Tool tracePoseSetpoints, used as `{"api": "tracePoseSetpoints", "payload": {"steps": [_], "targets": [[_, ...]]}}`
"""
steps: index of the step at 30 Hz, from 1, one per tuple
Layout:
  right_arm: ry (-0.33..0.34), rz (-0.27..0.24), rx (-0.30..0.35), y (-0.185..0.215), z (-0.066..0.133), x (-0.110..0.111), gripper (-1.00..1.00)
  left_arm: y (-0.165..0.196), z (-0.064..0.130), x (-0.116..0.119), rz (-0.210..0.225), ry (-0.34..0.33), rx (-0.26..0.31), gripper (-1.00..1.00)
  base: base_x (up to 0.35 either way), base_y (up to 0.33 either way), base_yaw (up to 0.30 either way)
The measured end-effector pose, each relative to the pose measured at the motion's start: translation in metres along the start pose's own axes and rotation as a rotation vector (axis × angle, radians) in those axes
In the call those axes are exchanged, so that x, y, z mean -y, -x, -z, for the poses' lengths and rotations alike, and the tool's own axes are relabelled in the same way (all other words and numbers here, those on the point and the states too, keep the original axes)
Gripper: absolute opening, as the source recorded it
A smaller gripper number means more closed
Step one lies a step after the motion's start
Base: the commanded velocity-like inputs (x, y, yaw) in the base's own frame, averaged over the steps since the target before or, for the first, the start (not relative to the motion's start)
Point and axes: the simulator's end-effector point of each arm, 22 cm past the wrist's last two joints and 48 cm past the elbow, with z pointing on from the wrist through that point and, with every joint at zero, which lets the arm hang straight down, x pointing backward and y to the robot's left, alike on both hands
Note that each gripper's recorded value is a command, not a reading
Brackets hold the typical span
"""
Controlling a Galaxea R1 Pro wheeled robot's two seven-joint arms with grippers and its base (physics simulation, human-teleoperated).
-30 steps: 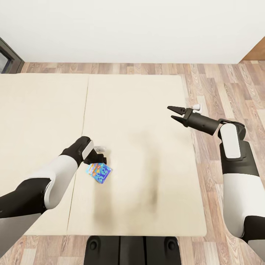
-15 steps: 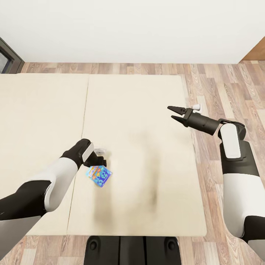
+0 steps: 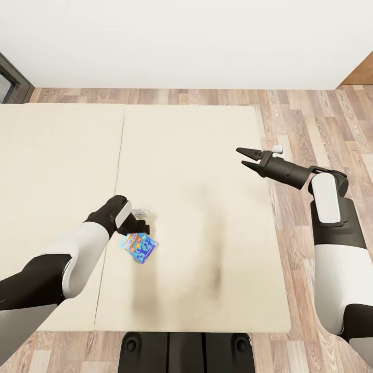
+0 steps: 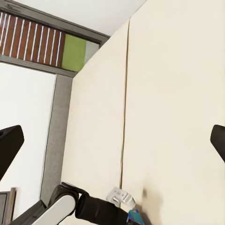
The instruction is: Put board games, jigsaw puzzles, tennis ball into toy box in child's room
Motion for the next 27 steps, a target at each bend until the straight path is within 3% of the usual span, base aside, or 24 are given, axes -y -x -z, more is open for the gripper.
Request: {"api": "tracePoseSetpoints", "payload": {"steps": [27], "targets": [[0.003,0.003,0.003,0.001,0.001,-0.002,1.0,0.004,0.004,-0.012,0.043,-0.067,0.014,1.0,0.0,0.0,0.0]]}}
